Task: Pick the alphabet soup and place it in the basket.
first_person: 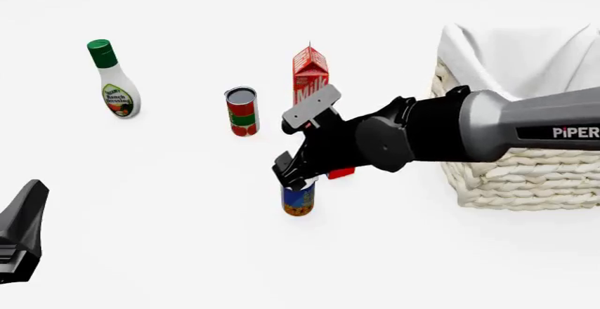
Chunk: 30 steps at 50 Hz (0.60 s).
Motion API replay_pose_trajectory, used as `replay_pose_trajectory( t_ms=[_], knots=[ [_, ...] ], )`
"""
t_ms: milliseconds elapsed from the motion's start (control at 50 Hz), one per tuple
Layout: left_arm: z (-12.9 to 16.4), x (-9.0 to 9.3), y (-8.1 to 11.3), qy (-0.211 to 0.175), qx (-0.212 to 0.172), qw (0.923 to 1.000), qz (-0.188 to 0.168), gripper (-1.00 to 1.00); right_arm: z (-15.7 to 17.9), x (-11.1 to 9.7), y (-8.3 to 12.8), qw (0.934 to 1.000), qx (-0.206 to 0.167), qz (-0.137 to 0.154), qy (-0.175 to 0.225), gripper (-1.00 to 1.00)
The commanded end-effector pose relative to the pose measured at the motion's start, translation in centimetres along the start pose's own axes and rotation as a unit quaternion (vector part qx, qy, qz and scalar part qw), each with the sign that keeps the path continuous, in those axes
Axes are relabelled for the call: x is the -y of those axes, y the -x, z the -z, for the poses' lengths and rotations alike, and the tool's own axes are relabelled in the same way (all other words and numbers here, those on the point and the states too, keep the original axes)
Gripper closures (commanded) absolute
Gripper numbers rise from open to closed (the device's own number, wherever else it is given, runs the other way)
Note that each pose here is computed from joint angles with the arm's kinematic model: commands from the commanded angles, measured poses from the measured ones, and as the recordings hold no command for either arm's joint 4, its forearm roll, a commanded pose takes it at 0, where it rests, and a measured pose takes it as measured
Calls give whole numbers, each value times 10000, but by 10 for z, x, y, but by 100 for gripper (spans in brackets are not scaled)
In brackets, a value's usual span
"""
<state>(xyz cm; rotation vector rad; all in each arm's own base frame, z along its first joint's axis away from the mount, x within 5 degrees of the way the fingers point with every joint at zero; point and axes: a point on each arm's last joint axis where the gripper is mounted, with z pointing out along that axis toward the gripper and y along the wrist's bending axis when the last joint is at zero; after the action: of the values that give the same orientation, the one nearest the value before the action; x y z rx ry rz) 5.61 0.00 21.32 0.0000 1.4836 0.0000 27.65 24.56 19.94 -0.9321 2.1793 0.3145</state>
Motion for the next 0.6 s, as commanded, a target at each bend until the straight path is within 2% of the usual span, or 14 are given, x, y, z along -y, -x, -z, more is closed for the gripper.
replay_pose_trajectory(
  t_ms=[20, 440, 520, 600],
  knots=[
    [0, 0, 0, 0, 0, 10000, 0, -100, 2, -3, 2, 10000, -7, -3, 35, -100],
    [0, 0, 0, 0, 0, 10000, 0, -100, -11, -2, -3, 10000, -83, 17, 23, -100],
    [0, 0, 0, 0, 0, 10000, 0, -100, -19, -5, -13, 9999, -150, 23, 49, -100],
    [0, 0, 0, 0, 0, 10000, 0, -100, -19, -7, -12, 9998, -196, 19, 68, -100]
  ],
)
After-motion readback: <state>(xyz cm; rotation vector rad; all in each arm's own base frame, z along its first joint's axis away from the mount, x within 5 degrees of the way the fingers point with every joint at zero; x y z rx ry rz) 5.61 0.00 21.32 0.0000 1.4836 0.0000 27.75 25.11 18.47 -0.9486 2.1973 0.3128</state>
